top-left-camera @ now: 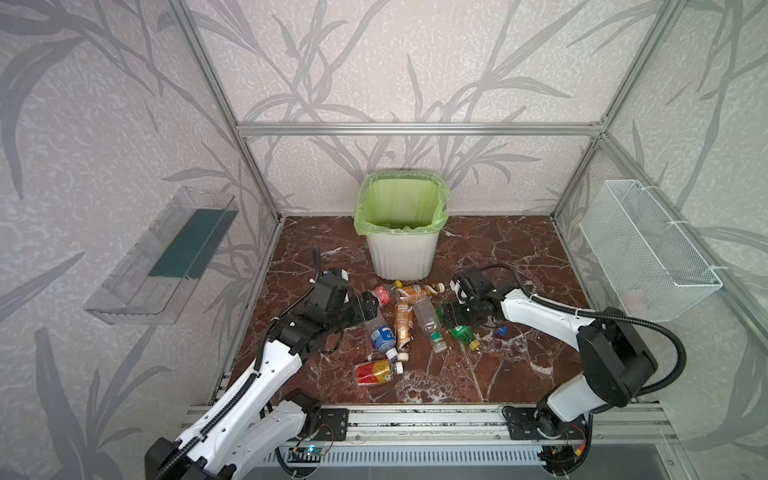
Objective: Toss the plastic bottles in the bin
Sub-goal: 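Lower the right gripper onto the green Sprite bottle and grasp it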
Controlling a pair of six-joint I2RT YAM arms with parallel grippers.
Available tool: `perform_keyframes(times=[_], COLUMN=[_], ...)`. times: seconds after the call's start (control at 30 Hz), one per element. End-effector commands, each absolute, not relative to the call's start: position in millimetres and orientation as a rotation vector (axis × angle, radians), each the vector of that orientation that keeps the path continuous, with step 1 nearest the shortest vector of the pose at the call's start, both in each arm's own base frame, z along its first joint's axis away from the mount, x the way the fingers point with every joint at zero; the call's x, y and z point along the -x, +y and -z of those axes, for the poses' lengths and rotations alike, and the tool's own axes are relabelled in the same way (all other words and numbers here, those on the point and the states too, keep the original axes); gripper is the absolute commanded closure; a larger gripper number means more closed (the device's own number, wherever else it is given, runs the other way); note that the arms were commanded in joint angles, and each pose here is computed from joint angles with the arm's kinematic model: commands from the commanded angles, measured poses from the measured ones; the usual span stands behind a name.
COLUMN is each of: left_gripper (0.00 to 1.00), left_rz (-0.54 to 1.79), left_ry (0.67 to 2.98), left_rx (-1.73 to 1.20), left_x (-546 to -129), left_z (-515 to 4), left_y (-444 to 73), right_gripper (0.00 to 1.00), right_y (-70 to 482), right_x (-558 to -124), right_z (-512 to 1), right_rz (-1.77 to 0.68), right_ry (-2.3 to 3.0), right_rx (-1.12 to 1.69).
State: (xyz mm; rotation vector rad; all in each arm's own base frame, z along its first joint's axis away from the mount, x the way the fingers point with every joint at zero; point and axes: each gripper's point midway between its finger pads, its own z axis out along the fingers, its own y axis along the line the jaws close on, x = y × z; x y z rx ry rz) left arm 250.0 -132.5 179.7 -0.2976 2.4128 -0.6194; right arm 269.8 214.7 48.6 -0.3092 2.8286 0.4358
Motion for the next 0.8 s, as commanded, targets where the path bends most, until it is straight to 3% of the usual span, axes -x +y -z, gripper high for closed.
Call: perform_keyframes(times=[0.0,0.4,0.67,0.77], left_gripper=[0.09,0.09,0.09,0.09], left_rz=[0.617,0.609,0.616,0.62], left_ry=[2.401,2.403,2.407,2.41], left_rx=[0.277,0.285,0.29,0.29], left_x=[-252,-249,-248,-248], left_z=[-183,-181,-180,-178], left_y=[-132,-130,-130,-131], right_gripper=[0.23,0.44,0.44,0.4], right_y=[214,202,189,184], right_x=[-266,-240,-209,-198], right_z=[-49,-44,-41,-39], right_rz=[-0.384,-0.382,-0.373,-0.358], right_ry=[2.84,2.863,2.9,2.919], right_rx=[0.352,0.313,0.272,0.268])
